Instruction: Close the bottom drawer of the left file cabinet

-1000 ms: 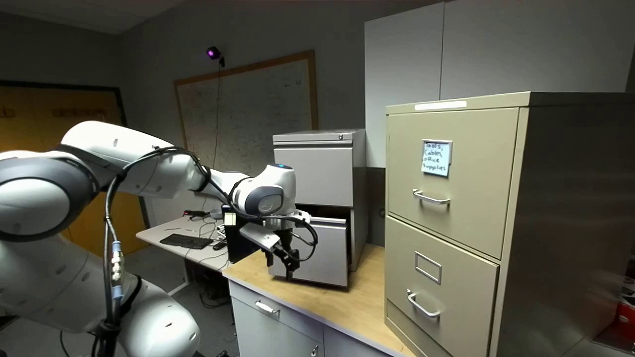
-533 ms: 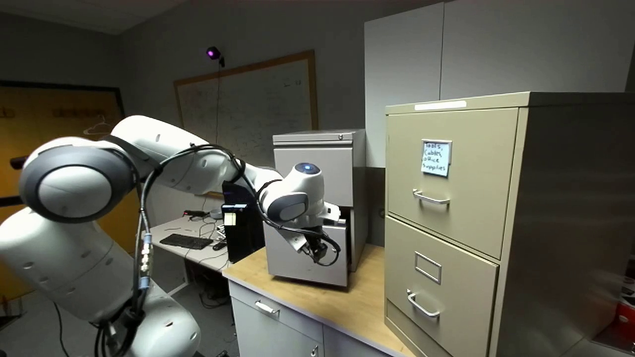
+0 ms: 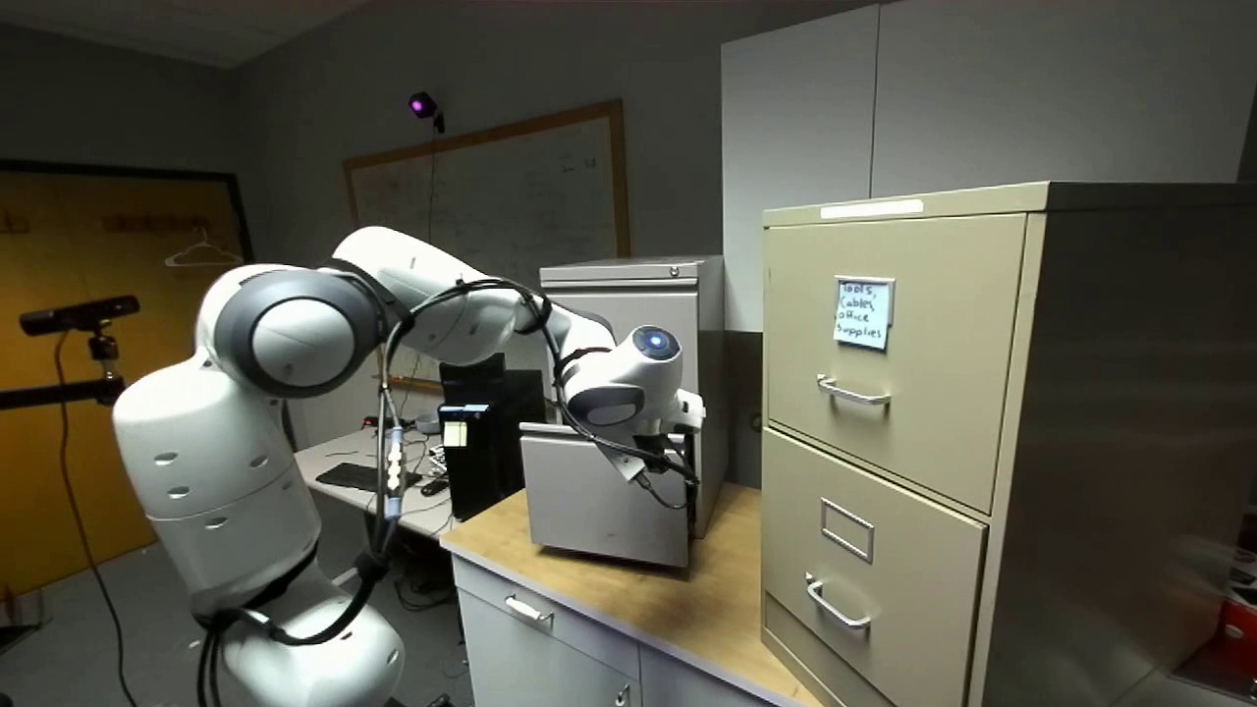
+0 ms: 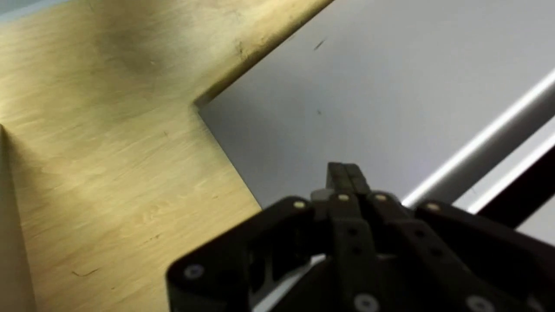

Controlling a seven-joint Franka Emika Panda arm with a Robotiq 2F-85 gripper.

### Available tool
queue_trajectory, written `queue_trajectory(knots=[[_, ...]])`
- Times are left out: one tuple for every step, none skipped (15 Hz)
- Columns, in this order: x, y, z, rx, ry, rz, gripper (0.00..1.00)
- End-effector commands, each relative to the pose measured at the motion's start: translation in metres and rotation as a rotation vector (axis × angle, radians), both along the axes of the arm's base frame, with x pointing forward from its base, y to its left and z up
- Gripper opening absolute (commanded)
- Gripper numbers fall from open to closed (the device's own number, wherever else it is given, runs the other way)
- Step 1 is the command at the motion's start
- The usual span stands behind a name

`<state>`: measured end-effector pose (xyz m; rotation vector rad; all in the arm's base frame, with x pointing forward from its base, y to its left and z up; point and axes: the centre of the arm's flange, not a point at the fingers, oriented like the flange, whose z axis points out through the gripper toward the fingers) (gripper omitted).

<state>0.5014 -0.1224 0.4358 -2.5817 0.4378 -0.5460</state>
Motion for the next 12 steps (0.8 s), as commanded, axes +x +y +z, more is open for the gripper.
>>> queue_trajectory(knots=[[0.052, -0.008, -0.008, 0.059, -0.058, 0.031, 0.0], [0.061, -0.006, -0.01, 0.075, -0.077, 0.036, 0.0], [0.069, -0.005, -0.011, 0.089, -0.095, 0.04, 0.0], [0.078, -0.004, -0.012, 0.106, -0.113, 0.043, 0.0], [0.086, -0.002, -0.012, 0.121, -0.128, 0.048, 0.0], [0.093, 0.0, -0.013, 0.131, -0.142, 0.053, 0.0], [0.1, 0.002, -0.013, 0.138, -0.153, 0.059, 0.0], [0.105, 0.004, -0.014, 0.142, -0.158, 0.067, 0.0], [0.108, 0.004, -0.016, 0.15, -0.159, 0.074, 0.0], [0.111, 0.004, -0.016, 0.155, -0.164, 0.077, 0.0], [0.115, 0.006, -0.017, 0.161, -0.168, 0.083, 0.0], [0.121, 0.007, -0.018, 0.163, -0.171, 0.091, 0.0]])
